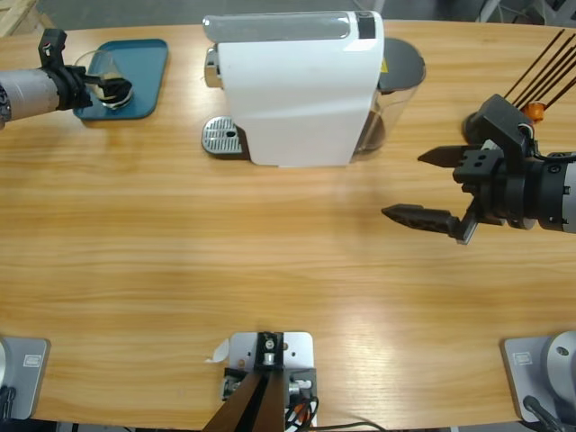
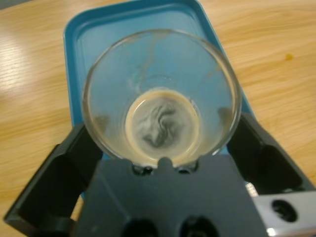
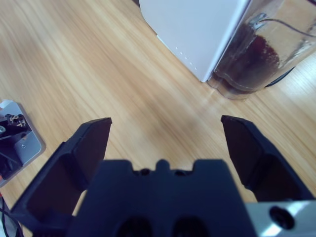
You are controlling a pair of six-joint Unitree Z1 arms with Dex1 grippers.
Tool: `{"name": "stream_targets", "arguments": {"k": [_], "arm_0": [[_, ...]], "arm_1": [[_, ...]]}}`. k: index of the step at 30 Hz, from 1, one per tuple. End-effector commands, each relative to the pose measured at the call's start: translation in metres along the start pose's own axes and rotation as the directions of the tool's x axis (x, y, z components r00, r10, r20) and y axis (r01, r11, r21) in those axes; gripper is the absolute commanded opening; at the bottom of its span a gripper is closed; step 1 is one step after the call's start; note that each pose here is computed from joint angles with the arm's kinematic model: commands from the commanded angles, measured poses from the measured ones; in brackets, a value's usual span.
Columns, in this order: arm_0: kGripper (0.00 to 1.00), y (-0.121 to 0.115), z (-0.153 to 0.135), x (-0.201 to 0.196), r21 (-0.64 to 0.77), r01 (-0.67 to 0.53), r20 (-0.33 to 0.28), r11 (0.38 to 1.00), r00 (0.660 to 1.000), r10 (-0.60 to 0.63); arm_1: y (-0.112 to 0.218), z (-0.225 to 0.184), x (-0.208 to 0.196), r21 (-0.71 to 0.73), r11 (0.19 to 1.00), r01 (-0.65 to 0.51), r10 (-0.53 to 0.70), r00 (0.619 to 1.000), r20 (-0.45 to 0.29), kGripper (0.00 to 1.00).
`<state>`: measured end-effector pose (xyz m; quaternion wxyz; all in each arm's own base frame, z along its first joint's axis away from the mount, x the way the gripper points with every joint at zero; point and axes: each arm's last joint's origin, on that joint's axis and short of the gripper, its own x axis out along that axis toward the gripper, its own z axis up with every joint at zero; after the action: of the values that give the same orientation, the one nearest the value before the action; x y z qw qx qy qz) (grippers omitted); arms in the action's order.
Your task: Pour coffee
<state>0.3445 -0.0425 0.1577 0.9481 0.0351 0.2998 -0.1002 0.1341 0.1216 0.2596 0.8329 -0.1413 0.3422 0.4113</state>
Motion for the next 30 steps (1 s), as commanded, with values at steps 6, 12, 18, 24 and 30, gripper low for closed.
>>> {"name": "stream_targets", "arguments": {"k": [6,12,18,24,30], "arm_0": [[0.996,-0.002,0.033,-0.129,0.030,-0.141,0.027,0.990,0.990,0.140],[0.994,-0.060,0.019,-0.232,0.158,0.145,0.067,0.977,0.985,-0.157],[0.914,-0.077,-0.023,-0.263,0.228,0.463,-0.047,0.856,0.884,-0.466],[0.816,-0.096,-0.044,-0.263,0.301,0.605,-0.162,0.737,0.794,-0.586],[0.816,-0.109,-0.043,-0.237,0.297,0.637,-0.273,0.711,0.770,-0.576]], "arm_1": [[0.002,-0.005,0.004,0.005,1.000,-0.019,0.019,1.000,-0.015,1.000],[0.003,-0.004,0.003,0.007,1.000,-0.025,0.025,1.000,-0.016,1.000],[0.014,-0.004,-0.001,-0.030,0.995,-0.093,0.092,0.996,-0.009,1.000],[0.024,-0.005,0.007,-0.074,0.988,-0.136,0.133,0.990,-0.048,1.000],[0.024,-0.006,0.007,-0.087,0.987,-0.137,0.134,0.990,-0.043,1.000]]}}
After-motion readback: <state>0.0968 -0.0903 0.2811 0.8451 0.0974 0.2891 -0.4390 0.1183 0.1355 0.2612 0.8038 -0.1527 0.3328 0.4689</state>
